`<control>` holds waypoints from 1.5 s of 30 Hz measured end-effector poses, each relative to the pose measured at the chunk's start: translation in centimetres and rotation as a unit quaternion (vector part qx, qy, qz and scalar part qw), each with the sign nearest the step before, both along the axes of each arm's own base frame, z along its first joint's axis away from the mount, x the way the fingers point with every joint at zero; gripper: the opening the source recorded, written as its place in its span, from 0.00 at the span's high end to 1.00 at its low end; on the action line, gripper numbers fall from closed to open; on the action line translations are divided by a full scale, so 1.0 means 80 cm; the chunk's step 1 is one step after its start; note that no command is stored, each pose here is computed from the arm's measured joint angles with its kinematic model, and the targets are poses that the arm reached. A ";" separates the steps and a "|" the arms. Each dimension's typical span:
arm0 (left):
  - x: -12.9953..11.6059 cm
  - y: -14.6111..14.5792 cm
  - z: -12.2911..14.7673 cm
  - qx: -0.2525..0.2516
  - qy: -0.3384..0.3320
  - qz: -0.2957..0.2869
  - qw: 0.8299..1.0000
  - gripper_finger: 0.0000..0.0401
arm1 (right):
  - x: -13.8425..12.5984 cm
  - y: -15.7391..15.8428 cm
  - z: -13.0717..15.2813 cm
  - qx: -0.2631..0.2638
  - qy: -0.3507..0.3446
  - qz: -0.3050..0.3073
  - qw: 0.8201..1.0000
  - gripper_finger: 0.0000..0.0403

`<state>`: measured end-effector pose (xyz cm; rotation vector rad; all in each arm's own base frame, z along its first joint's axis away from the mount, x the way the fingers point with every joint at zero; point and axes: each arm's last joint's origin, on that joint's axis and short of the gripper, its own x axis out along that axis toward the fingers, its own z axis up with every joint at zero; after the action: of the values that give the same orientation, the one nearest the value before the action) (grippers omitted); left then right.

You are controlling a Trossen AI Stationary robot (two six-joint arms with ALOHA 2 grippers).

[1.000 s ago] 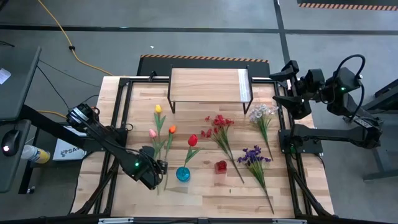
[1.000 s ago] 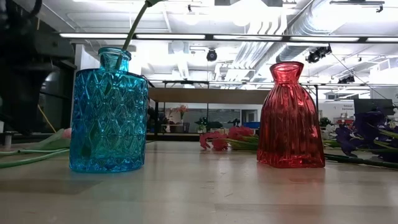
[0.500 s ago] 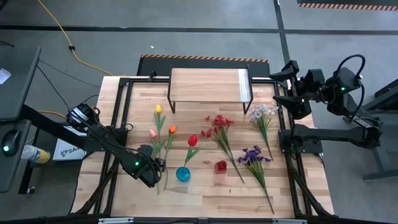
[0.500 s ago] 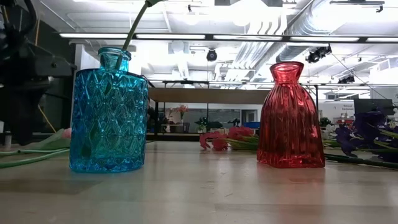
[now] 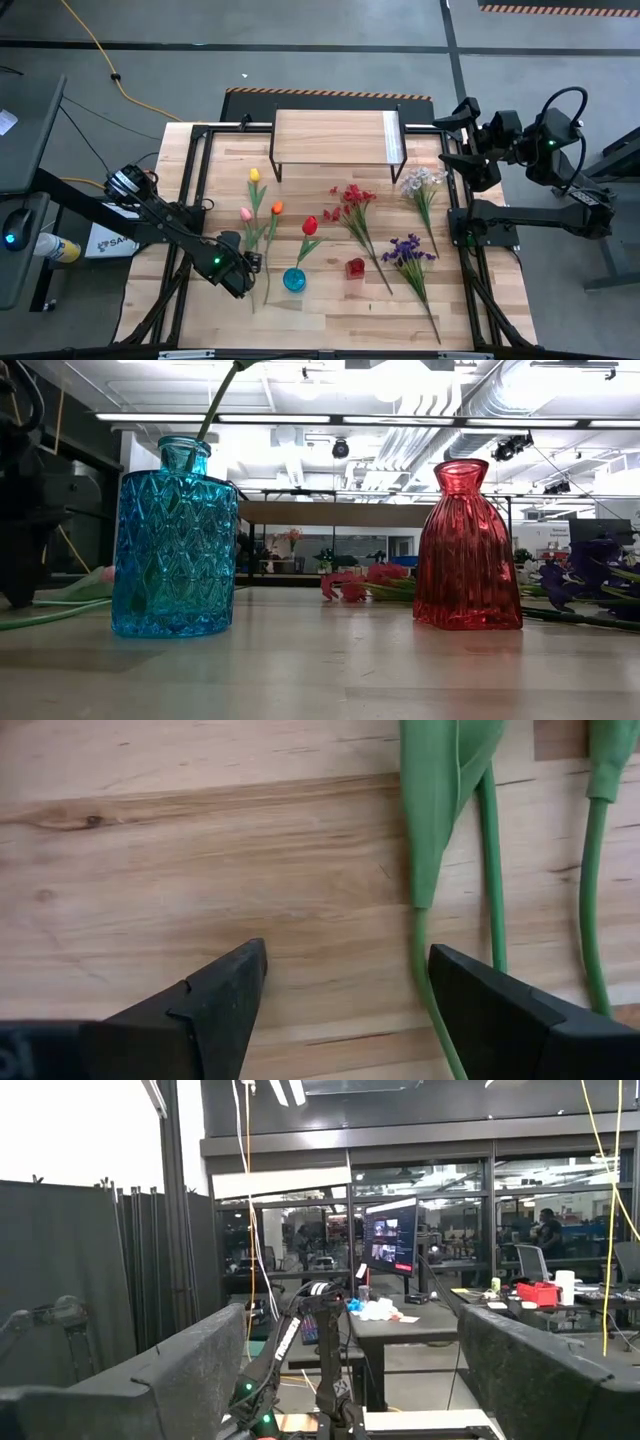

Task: Pick and place flowers into a vace then onto a shelf
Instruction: Put the pink tulip into the blue transparent vase

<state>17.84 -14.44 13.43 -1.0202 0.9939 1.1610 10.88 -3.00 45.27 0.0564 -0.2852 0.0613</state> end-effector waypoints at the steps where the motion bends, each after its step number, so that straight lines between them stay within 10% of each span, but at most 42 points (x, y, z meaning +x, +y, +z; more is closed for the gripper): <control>1: 0.000 0.000 0.000 0.000 0.000 0.000 1.000 0.21 | 0.000 0.000 0.000 0.000 0.000 0.000 1.000 0.12; 11: -0.001 0.000 -0.001 -0.009 0.007 0.017 1.000 0.24 | 0.000 0.000 0.000 0.003 0.000 0.001 1.000 0.12; 45: -0.004 0.002 -0.001 -0.002 0.016 0.046 0.999 0.95 | 0.000 0.000 0.000 0.003 0.001 0.001 1.000 0.12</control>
<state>17.48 -14.26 13.33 -1.0637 0.9832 1.2541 10.92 -3.02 45.27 0.0628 -0.2843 0.0621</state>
